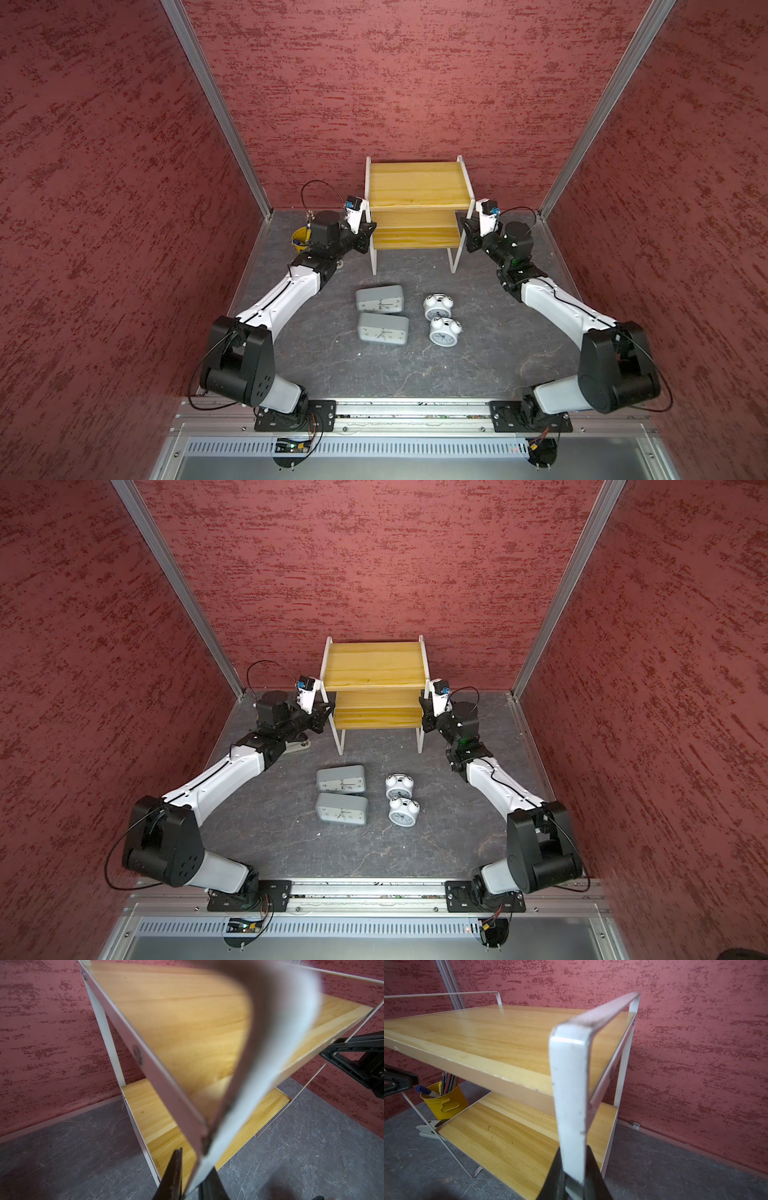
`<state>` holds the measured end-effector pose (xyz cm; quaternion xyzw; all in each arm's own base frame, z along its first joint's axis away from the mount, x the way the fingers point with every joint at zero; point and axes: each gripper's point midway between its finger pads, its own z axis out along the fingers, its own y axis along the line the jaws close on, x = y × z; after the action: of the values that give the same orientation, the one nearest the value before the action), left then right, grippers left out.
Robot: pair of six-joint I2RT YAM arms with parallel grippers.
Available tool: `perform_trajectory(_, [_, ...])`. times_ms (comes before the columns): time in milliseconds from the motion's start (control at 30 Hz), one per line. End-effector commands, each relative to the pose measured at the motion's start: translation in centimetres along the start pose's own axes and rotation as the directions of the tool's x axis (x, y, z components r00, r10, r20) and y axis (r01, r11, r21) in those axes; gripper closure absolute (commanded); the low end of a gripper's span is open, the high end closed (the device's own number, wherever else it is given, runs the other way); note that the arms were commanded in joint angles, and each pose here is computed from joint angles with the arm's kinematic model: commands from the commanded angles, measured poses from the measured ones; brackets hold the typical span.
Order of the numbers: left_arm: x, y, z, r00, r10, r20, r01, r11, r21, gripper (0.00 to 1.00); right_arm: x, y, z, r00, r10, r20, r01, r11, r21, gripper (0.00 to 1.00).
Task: Place the alarm clocks on the shelf by style
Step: Move the shelf to the center of the board, then pick up the alarm from the center of the board.
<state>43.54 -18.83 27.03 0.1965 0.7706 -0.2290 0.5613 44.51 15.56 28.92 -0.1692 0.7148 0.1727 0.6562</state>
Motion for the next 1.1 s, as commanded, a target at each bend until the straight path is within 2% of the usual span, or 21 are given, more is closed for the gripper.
perform_trajectory(0, [2.3, -2.2, -0.5, 0.994, -0.078, -0.079, 0.085, 0.993, 0.081, 0.85, 1.9, 3.9, -0.7, 0.996, 0.051, -0.075, -0.059, 0.992, -0.108, 0.94])
perform_trajectory(267, [2.9, -1.7, -0.9, 0.992, -0.096, -0.08, 0.102, 0.992, 0.071, 0.83, 2.4, 4.3, -1.6, 0.995, 0.053, -0.084, -0.06, 0.994, -0.086, 0.93])
perform_trajectory(333, [3.0, -1.9, -0.9, 0.991, -0.101, -0.086, 0.108, 0.991, 0.078, 0.8, 2.5, 4.1, -1.7, 0.995, 0.053, -0.083, -0.06, 0.995, -0.075, 0.91])
perform_trajectory(433, [2.8, -2.1, -1.3, 0.991, -0.103, -0.086, 0.111, 0.99, 0.088, 0.65, 2.3, 3.9, -1.8, 0.995, 0.049, -0.082, -0.054, 0.997, -0.061, 0.84])
perform_trajectory(600, [2.0, -2.3, -2.4, 0.995, -0.075, -0.062, 0.08, 0.993, 0.086, 0.24, 1.7, 3.5, -2.2, 0.997, 0.031, -0.077, -0.034, 0.999, -0.039, 0.45])
perform_trajectory(633, [2.0, -2.3, -2.7, 0.996, -0.067, -0.061, 0.072, 0.994, 0.087, 0.17, 1.6, 3.5, -2.4, 0.997, 0.03, -0.074, -0.033, 0.999, -0.034, 0.39])
perform_trajectory(700, [1.8, -2.2, -3.4, 0.997, -0.059, -0.057, 0.063, 0.995, 0.076, 0.08, 1.5, 3.4, -2.9, 0.997, 0.02, -0.074, -0.022, 0.999, -0.024, 0.34])
perform_trajectory(867, [2.3, -2.6, -5.6, 0.996, -0.017, -0.088, 0.022, 0.998, 0.063, 0.04, 1.9, 3.2, -4.5, 0.997, -0.002, -0.083, 0.002, 1.0, 0.0, 0.2])
perform_trajectory(1067, [5.9, -4.3, -9.0, 0.979, 0.053, -0.196, -0.033, 0.994, 0.105, 0.04, 2.5, 3.6, -6.9, 0.996, -0.005, -0.094, 0.005, 1.0, -0.001, 0.19])
